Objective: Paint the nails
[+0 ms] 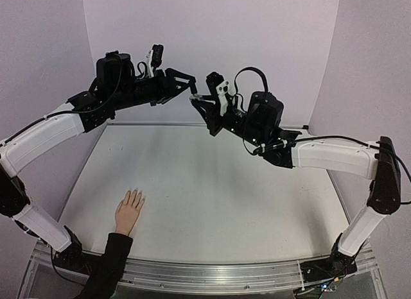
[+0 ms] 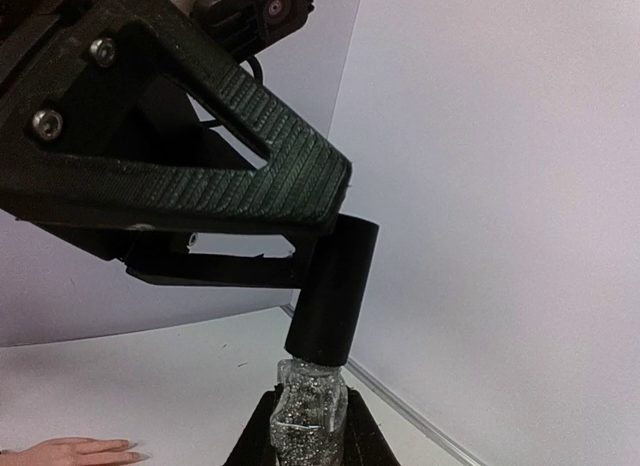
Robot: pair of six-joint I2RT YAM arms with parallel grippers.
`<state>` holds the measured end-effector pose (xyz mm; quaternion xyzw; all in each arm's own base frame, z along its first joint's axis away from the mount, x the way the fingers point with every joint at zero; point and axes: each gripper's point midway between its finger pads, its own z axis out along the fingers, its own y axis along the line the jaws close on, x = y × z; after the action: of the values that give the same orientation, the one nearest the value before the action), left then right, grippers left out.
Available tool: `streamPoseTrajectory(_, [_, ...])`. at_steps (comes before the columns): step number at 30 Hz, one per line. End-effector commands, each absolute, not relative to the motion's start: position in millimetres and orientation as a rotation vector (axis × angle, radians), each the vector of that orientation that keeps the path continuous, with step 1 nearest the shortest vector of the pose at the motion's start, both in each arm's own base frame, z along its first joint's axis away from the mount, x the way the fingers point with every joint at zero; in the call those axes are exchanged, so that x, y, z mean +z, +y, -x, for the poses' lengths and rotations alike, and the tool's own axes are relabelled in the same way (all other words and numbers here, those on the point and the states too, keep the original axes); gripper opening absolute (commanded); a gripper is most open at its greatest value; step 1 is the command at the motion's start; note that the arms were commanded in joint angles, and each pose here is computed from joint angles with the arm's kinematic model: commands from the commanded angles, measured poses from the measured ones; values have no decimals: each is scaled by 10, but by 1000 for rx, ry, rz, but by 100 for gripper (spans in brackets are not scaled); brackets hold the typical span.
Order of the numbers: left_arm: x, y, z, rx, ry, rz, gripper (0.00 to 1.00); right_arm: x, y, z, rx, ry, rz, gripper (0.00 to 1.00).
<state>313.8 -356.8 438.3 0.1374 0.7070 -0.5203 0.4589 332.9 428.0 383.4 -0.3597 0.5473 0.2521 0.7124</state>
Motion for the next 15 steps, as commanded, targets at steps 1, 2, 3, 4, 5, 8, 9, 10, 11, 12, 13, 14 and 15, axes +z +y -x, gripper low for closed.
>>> streamPoseTrajectory(1, [4682, -3582, -3048, -1312, 1653, -382, 48, 4062, 4297, -3327, 557, 1165, 770, 0])
streamPoseTrajectory(2, [4673, -3590, -3048, -1313, 1656, -384, 47, 4065, 4300, -3326, 557, 1165, 771, 0])
streamPoseTrajectory(3, [4669, -3598, -3050, -1315, 1657, -387, 47, 4066, 4304, -3325, 557, 1165, 771, 0])
streamPoseTrajectory(4, [4669, -3606, -3050, -1316, 1658, -391, 46, 4065, 4304, -3326, 556, 1165, 772, 0])
streamPoseTrajectory(5, [4668, -3614, -3052, -1315, 1661, -394, 45, 4065, 4303, -3328, 556, 1165, 772, 0])
streamPoseTrajectory(8, [4647, -3635, -3059, -1311, 1671, -401, 44, 4072, 4308, -3321, 558, 1163, 773, 0])
streamPoseTrajectory(9, [4641, -3638, -3063, -1310, 1673, -401, 44, 4070, 4309, -3320, 558, 1163, 774, 0])
streamPoseTrajectory(10, [4636, -3642, -3067, -1308, 1675, -402, 43, 4070, 4311, -3318, 557, 1163, 774, 0])
streamPoseTrajectory(11, [4635, -3645, -3068, -1307, 1676, -404, 42, 4068, 4314, -3317, 557, 1163, 775, 0])
streamPoseTrajectory(12, [4634, -3648, -3068, -1308, 1676, -406, 41, 4063, 4313, -3321, 556, 1164, 775, 0])
streamPoseTrajectory(13, [4634, -3650, -3066, -1308, 1675, -408, 38, 4063, 4312, -3324, 556, 1165, 775, 0])
streamPoseTrajectory(14, [4635, -3651, -3061, -1307, 1674, -411, 35, 4066, 4313, -3325, 556, 1165, 773, 0])
streamPoseTrajectory(15, [4633, -3649, -3057, -1306, 1675, -412, 33, 4067, 4315, -3324, 559, 1165, 772, 0])
